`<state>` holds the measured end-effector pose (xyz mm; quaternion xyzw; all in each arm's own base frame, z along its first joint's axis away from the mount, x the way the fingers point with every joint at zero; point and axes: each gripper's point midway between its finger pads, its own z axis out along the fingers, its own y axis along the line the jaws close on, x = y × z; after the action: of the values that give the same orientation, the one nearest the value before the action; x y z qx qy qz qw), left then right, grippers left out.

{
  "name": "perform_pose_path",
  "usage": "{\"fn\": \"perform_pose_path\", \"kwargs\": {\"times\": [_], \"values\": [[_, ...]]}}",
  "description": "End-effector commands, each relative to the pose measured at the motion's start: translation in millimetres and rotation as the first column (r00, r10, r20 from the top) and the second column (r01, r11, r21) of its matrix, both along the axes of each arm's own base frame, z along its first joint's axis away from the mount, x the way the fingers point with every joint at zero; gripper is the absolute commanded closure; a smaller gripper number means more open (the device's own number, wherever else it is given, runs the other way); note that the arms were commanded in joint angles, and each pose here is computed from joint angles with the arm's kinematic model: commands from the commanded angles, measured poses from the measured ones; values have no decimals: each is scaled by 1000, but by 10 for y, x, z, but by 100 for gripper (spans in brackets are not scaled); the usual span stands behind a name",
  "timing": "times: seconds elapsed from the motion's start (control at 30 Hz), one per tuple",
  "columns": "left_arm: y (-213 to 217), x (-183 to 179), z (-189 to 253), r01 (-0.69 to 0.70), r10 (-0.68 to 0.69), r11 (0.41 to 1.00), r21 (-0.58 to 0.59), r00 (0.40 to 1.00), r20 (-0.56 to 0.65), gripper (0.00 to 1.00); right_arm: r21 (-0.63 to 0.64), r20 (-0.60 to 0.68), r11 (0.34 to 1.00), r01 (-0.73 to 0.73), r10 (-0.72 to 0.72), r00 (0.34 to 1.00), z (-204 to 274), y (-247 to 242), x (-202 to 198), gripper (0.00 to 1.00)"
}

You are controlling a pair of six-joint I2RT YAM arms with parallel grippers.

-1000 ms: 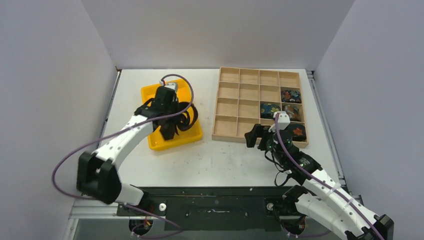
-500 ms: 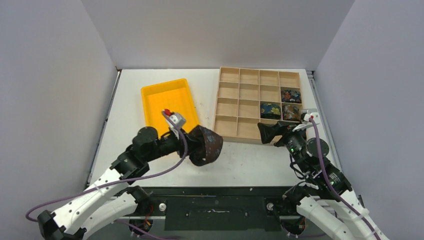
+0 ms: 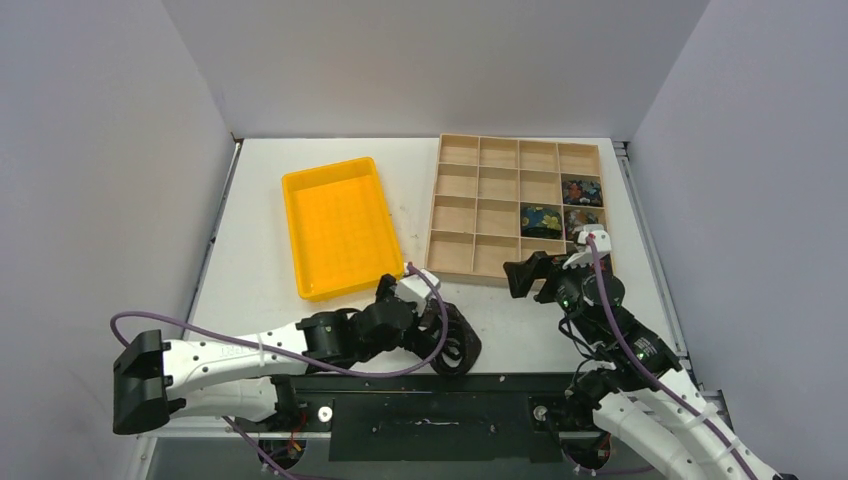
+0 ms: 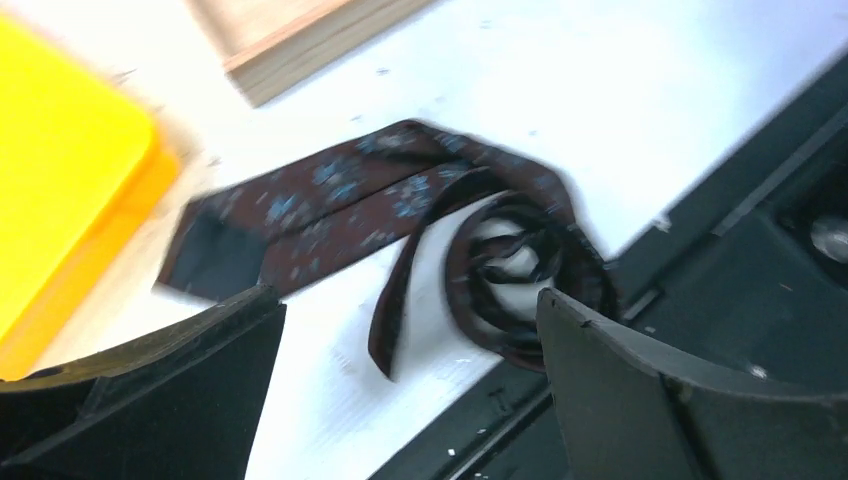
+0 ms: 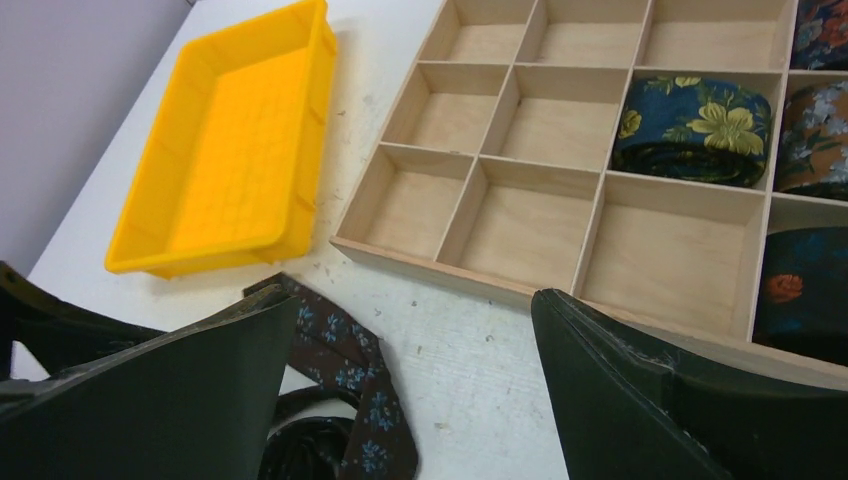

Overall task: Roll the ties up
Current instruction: Place the tie at the center of the board.

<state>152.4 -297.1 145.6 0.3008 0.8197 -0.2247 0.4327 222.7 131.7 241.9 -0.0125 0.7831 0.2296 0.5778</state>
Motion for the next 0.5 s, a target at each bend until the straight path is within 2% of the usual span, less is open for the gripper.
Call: {"fn": "perform_pose_path", "kwargs": {"times": [0.0, 0.1, 0.13, 0.2, 0.33, 0.47], "values": [[548, 311, 188, -375, 377, 926, -38, 921, 98, 4, -2, -48, 1000, 10, -10, 999, -186, 31, 23, 10], [774, 231, 77, -456, 460, 880, -130, 888, 3, 0, -10, -96, 997, -82, 81, 992, -376, 212, -6, 3], [799, 185, 39, -462, 462, 872, -161, 886, -39, 7, -1, -121, 989, -145, 144, 982, -437, 327, -49, 1], [799, 91, -33, -481, 461, 847, -227, 877, -140, 16, -9, -184, 977, -214, 209, 961, -612, 483, -86, 6], [769, -42, -251, -501, 438, 824, -266, 860, -262, 28, -96, -317, 948, -302, 259, 913, -1044, 751, -201, 12], [818, -101, -447, -538, 454, 804, -254, 831, -321, 33, -271, -318, 884, -382, 292, 902, -1185, 1090, -516, 15]]}}
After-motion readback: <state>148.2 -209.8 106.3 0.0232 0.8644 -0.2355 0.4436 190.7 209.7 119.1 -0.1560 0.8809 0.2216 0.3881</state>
